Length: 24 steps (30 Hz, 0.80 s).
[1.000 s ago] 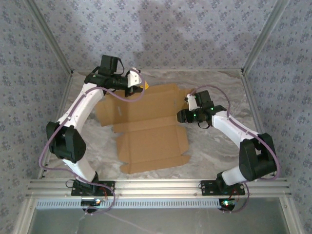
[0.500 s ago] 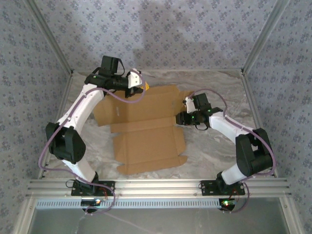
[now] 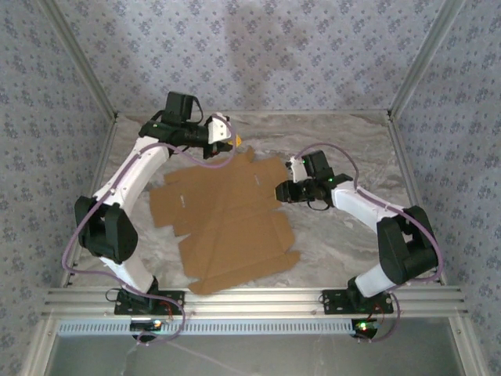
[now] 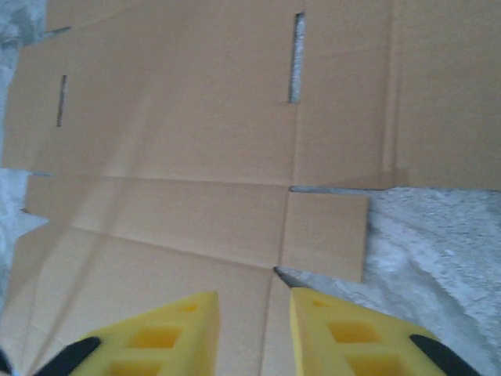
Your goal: Fold the paper box
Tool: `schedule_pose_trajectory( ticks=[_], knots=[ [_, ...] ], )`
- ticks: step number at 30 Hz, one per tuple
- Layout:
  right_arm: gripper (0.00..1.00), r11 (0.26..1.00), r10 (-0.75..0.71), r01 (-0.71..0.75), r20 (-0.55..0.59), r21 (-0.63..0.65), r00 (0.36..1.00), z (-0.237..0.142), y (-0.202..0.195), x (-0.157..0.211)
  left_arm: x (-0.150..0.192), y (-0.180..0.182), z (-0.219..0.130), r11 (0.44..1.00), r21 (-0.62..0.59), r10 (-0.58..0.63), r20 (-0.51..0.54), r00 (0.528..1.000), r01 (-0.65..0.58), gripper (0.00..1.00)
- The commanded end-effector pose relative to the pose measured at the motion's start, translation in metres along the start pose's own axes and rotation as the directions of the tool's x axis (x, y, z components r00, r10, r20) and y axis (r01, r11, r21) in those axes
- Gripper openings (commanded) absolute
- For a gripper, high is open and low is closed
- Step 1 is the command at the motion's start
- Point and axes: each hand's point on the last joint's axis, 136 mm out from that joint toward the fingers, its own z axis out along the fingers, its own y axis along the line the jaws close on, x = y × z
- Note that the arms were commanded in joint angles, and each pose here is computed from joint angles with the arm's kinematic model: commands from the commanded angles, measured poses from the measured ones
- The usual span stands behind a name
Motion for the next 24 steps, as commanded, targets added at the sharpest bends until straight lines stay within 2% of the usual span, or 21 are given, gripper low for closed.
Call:
schedule_pose_trajectory(
  ticks=[1,3,5,7,9,12,14,15,17,18,20,22,24],
  knots=[
    [0.37,0.991,0.028,-0.028,0.000,0.133,1.000,-0.007,-0.026,-0.004,0.005,0.016,-0.004,0.994,-0.107,-0.008,-0.067,0.998,0.001,0.00],
    [0.40,0.984,0.014,-0.007,-0.041,0.181,0.999,-0.004,-0.034,-0.002,0.015,0.023,-0.003,0.989,-0.138,-0.059,-0.089,0.994,0.046,0.00],
    [0.44,0.978,0.054,-0.033,-0.098,0.205,0.994,0.004,-0.042,0.003,0.028,0.035,-0.002,0.973,-0.199,-0.137,-0.104,0.985,0.115,0.08],
    [0.46,0.980,0.137,-0.113,-0.146,0.162,0.980,0.013,-0.047,0.003,0.044,0.042,-0.002,0.948,-0.239,-0.241,-0.120,0.963,0.208,0.05],
    [0.46,0.978,0.186,-0.164,-0.181,0.130,0.966,0.020,-0.050,0.003,0.063,0.048,-0.001,0.884,-0.313,-0.399,-0.116,0.910,0.348,0.00],
    [0.47,0.977,0.201,-0.181,-0.210,0.110,0.957,0.029,-0.052,-0.001,0.087,0.046,0.001,0.719,-0.393,-0.643,-0.062,0.763,0.574,0.00],
    [0.47,0.978,0.197,-0.177,-0.211,0.111,0.957,0.033,-0.053,-0.002,0.109,0.042,-0.001,0.492,-0.465,-0.814,0.054,0.579,0.736,0.00],
    [0.48,0.977,0.204,-0.183,-0.219,0.112,0.954,0.034,-0.054,0.000,0.120,0.036,-0.004,0.417,-0.495,-0.855,0.071,0.514,0.762,0.00],
    [0.48,0.972,0.224,-0.198,-0.232,0.128,0.947,0.036,-0.057,0.005,0.152,0.016,-0.019,0.219,-0.604,-0.935,0.093,0.341,0.766,0.00],
    [0.48,0.970,0.231,-0.205,-0.239,0.127,0.943,0.038,-0.058,0.006,0.165,0.006,-0.027,0.151,-0.644,-0.952,0.109,0.285,0.750,0.00],
    [0.49,0.973,0.226,-0.205,-0.240,0.108,0.944,0.039,-0.052,-0.001,0.184,-0.016,-0.044,0.036,-0.682,-0.969,0.155,0.192,0.730,0.00],
    [0.51,0.973,0.228,-0.209,-0.251,0.098,0.941,0.041,-0.050,0.001,0.200,-0.030,-0.063,-0.069,-0.712,-0.965,0.224,0.133,0.699,0.00],
    [0.53,0.972,0.236,-0.222,-0.264,0.080,0.935,0.044,-0.048,0.003,0.218,-0.040,-0.072,-0.150,-0.701,-0.953,0.290,0.086,0.698,0.00]
  ],
)
